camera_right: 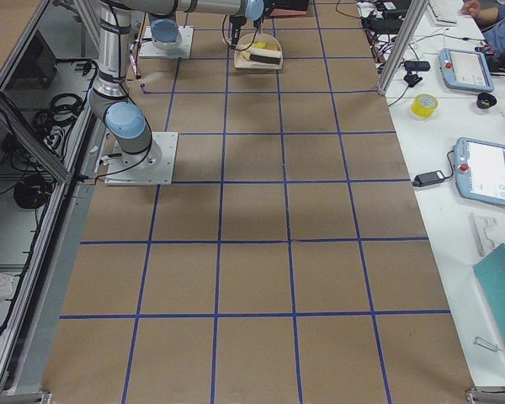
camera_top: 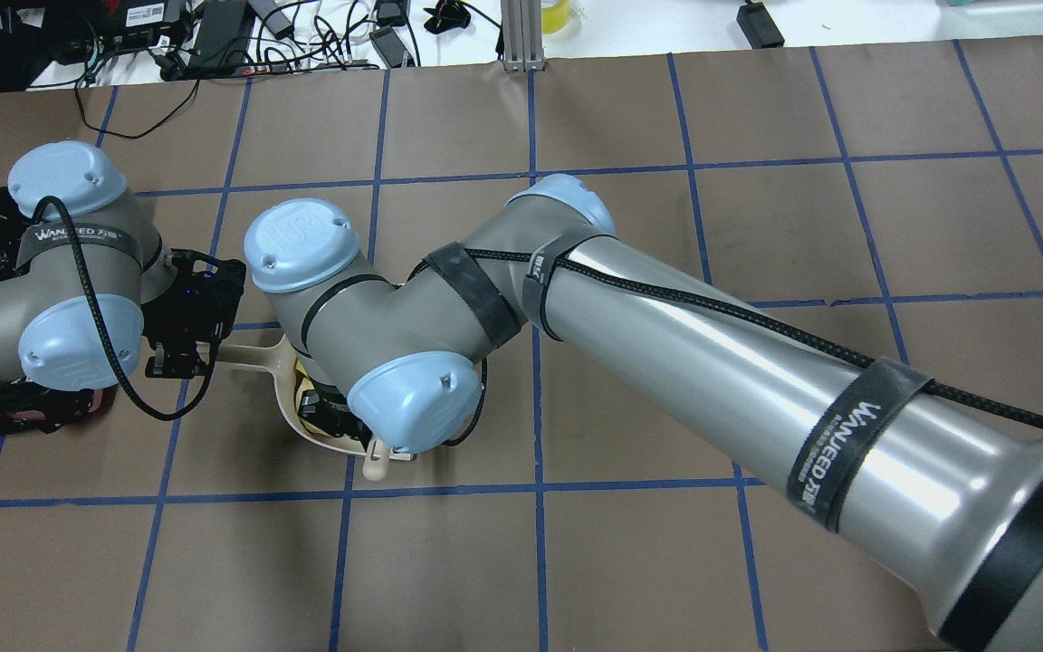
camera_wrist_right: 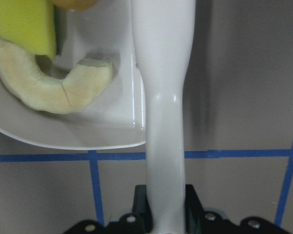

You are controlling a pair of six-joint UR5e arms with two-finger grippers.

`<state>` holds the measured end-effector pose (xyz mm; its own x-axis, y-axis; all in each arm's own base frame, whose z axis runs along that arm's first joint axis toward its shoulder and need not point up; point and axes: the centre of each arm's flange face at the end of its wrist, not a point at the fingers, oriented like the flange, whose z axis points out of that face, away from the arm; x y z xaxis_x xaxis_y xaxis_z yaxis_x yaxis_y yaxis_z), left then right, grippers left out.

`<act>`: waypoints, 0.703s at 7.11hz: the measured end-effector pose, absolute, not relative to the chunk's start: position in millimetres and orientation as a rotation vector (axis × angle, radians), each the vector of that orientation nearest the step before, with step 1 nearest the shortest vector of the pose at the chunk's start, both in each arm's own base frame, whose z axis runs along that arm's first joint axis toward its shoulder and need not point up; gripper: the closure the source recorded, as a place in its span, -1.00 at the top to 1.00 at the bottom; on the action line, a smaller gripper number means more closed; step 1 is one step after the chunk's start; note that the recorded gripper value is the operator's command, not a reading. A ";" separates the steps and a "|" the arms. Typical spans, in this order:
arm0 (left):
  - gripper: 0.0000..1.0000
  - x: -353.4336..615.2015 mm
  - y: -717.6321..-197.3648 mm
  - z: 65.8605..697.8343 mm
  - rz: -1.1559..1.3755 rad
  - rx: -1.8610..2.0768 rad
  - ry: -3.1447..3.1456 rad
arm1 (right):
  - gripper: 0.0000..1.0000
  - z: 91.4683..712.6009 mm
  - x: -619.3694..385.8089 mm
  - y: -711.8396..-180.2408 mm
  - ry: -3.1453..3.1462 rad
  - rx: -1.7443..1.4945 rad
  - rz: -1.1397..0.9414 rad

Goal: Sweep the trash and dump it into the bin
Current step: 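Sweep the yellow potato into the dustpan with the brush, then tip the dustpan over the black bin with the left gripper while right withdraws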

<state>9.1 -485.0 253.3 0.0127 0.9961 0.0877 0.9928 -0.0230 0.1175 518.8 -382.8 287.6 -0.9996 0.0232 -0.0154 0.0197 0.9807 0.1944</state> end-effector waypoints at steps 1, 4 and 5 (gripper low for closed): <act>-1.00 9.8 -486.7 252.9 0.201 2.222 2.191 | -1.00 298.5 500.4 -392.0 3.130 0.033 0.300; -1.00 57.7 -487.4 251.7 0.047 2.158 2.351 | -1.00 344.6 403.6 -450.5 3.172 0.073 0.208; -1.00 83.2 -486.9 258.1 -0.006 2.108 2.421 | -1.00 355.5 354.1 -478.0 3.198 0.118 0.201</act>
